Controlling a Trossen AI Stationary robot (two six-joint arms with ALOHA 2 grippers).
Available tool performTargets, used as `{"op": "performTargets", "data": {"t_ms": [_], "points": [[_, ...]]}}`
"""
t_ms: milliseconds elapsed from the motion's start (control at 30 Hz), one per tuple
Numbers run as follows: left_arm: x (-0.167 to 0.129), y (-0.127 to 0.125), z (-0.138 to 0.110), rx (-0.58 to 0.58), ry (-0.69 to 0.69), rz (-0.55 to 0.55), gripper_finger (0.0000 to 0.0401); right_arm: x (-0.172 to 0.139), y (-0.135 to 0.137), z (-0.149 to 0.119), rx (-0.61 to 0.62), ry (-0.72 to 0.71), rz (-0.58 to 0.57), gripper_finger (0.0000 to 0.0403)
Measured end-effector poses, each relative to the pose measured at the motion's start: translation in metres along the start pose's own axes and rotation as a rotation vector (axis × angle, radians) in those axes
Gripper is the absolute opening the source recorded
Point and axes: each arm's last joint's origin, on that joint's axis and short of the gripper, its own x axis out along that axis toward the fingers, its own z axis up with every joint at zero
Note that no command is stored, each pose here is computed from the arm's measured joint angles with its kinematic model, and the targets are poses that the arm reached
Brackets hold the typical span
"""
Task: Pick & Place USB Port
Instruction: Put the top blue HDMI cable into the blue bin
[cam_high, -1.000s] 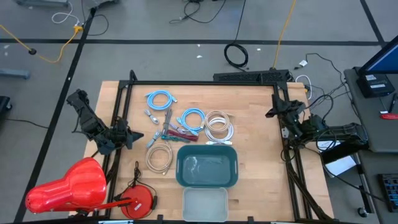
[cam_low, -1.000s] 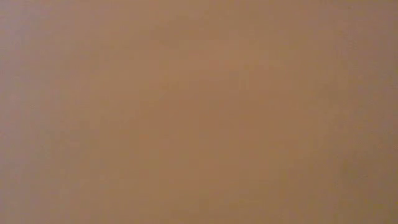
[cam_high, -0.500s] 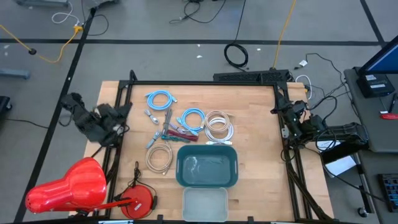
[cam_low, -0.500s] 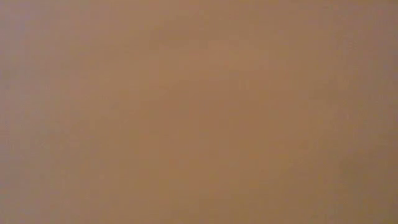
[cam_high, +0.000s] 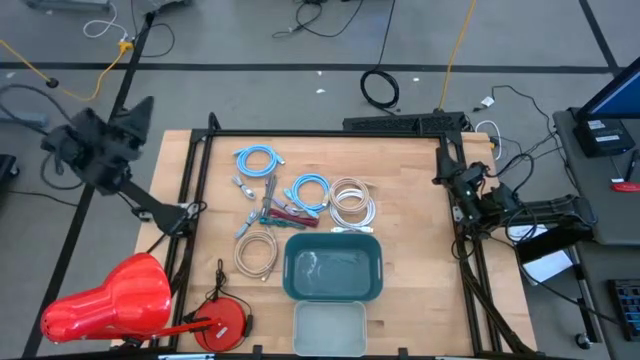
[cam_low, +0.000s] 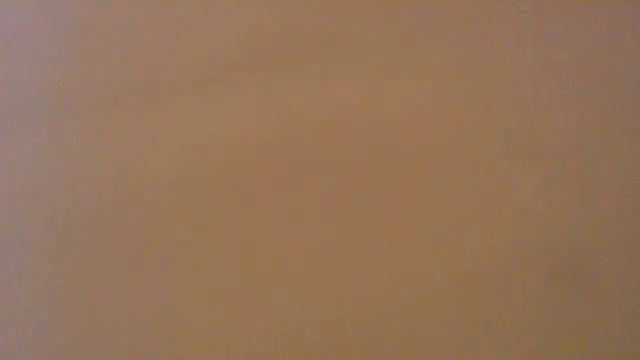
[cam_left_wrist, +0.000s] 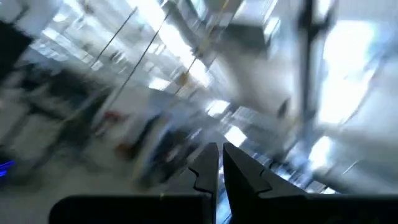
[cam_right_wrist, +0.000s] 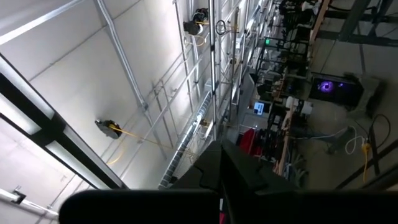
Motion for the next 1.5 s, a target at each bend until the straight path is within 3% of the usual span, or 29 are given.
{"op": "performTargets", "data": {"t_ms": [67, 133, 300, 400, 500, 667, 800, 1000, 1100, 1233, 1367, 1500], "points": [[0.009, -0.021, -0.008, 0.158, 0.113, 0.007, 0.0020, 0.000, -0.001, -0.001, 0.002, 0.004, -0.003, 0.0000], [0.015, -0.042, -0.022, 0.266, 0.198, -0.056, 0.0008, 0.001, -0.001, -0.002, -0.004, 0.008, -0.007, 0.0000], [0.028, -0.078, -0.049, 0.312, 0.369, -0.175, 0.0012, 0.001, -0.002, -0.003, -0.022, 0.009, -0.015, 0.0000], [0.031, -0.088, -0.066, 0.402, 0.513, -0.171, 0.0018, 0.001, -0.002, -0.003, -0.026, 0.006, -0.017, 0.0000], [0.033, -0.084, -0.091, 0.487, 0.693, -0.099, 0.0018, 0.001, -0.002, -0.003, -0.037, 0.006, -0.015, 0.0000], [0.039, -0.047, -0.141, 0.564, 1.068, 0.124, 0.0019, 0.001, -0.002, -0.003, -0.040, 0.011, -0.011, 0.0000], [0.050, -0.009, -0.180, 0.595, 1.244, 0.309, 0.0019, 0.001, -0.001, -0.004, -0.035, 0.035, 0.006, 0.0000], [0.087, 0.071, -0.218, 0.380, 1.164, 0.444, 0.0019, 0.001, -0.001, -0.004, -0.019, 0.056, 0.021, 0.0000], [0.102, 0.117, -0.223, 0.272, 1.078, 0.580, 0.0019, 0.001, -0.001, -0.004, -0.015, 0.056, 0.021, 0.0000], [0.117, 0.165, -0.230, 0.137, 1.138, 0.711, 0.0024, 0.001, -0.001, -0.004, -0.015, 0.056, 0.021, 0.0000], [0.129, 0.189, -0.248, 0.032, 1.283, 0.710, 0.0063, 0.001, -0.001, -0.005, -0.016, 0.069, 0.030, 0.0000], [0.146, 0.190, -0.266, 0.137, 1.461, 0.701, 0.0131, 0.001, -0.001, -0.005, -0.018, 0.080, 0.035, 0.0000]]}}
